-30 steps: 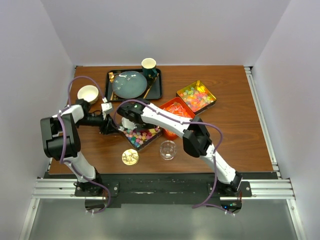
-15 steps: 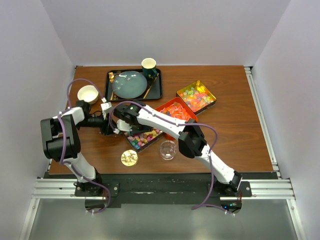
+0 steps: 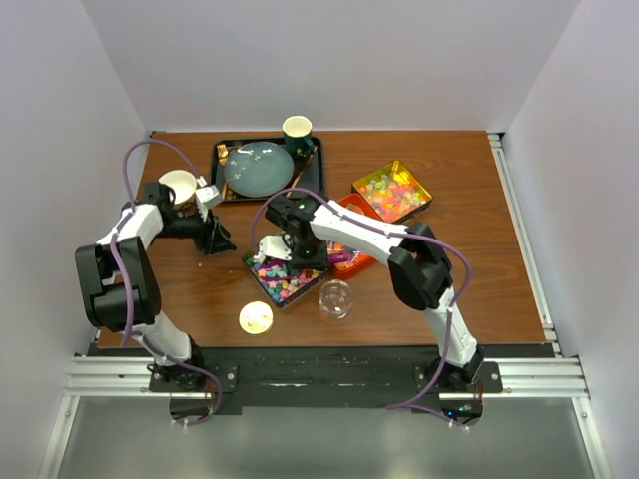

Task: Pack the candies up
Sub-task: Scoop the fake candies from the storage box.

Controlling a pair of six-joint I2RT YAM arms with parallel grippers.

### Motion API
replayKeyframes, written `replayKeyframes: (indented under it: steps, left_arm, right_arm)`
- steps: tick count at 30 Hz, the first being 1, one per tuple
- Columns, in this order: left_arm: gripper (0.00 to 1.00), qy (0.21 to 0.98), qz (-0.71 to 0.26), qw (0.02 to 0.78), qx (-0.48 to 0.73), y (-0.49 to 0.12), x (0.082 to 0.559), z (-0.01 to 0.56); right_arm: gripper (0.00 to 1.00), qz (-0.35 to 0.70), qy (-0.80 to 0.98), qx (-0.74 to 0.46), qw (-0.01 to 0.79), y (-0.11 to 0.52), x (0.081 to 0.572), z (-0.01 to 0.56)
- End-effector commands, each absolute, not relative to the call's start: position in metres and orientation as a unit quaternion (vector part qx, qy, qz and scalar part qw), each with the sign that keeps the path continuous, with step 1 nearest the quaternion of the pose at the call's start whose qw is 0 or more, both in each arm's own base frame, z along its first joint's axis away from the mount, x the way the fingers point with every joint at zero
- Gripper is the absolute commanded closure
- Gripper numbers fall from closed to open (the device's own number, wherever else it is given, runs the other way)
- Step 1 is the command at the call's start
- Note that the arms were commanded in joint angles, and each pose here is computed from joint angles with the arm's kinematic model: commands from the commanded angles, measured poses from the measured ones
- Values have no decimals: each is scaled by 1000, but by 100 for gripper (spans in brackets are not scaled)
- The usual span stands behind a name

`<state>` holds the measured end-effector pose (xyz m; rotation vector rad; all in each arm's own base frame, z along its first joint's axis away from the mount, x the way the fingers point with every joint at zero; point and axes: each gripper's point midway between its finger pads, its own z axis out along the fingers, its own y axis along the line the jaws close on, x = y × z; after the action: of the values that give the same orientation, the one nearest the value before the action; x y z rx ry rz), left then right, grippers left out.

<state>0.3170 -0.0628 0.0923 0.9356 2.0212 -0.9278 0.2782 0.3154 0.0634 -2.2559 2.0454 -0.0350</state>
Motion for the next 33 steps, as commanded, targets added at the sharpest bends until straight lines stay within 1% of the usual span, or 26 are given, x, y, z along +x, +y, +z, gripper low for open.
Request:
replayKeyframes:
  steps: [1,6,10,14,18,20,21,23,26,27,29,33]
  left_arm:
    - [42,783,-333,381,362,-56,327,136]
    - [42,786,-306,397,362,-52,331,169]
    - [42,785,-290,410,363,-50,333,187]
    - [41,782,-281,429,354,-50,337,200]
    - [38,786,-266,460,315,-51,352,211]
    - [38,781,-269,458,329,-63,349,208]
    - [38,779,-265,459,336,-67,349,207]
    - [39,778,-258,448,358,-83,345,198]
    - [39,766,-264,454,372,-98,341,193]
    - [39,762,-268,465,363,-100,346,197]
    - [39,763,-278,466,350,-103,347,193]
    - [40,764,-281,482,323,-103,357,197]
  right_arm:
    - [100,37,662,-738,126,334,293,76]
    - [100,63,670,-721,165,337,305,82]
    - [100,79,674,-711,185,334,304,88]
    - [100,94,673,-697,229,327,306,117]
    - [100,99,670,-693,249,313,302,144]
    - [100,96,668,-696,245,300,295,149]
    - [100,94,665,-696,256,293,292,162]
    - [100,90,659,-705,245,277,283,159]
    - [100,83,658,-709,239,249,270,162]
    - [100,82,663,-710,221,236,263,157]
    - [100,71,655,-719,220,222,256,162]
    - [100,35,639,-746,183,185,236,165]
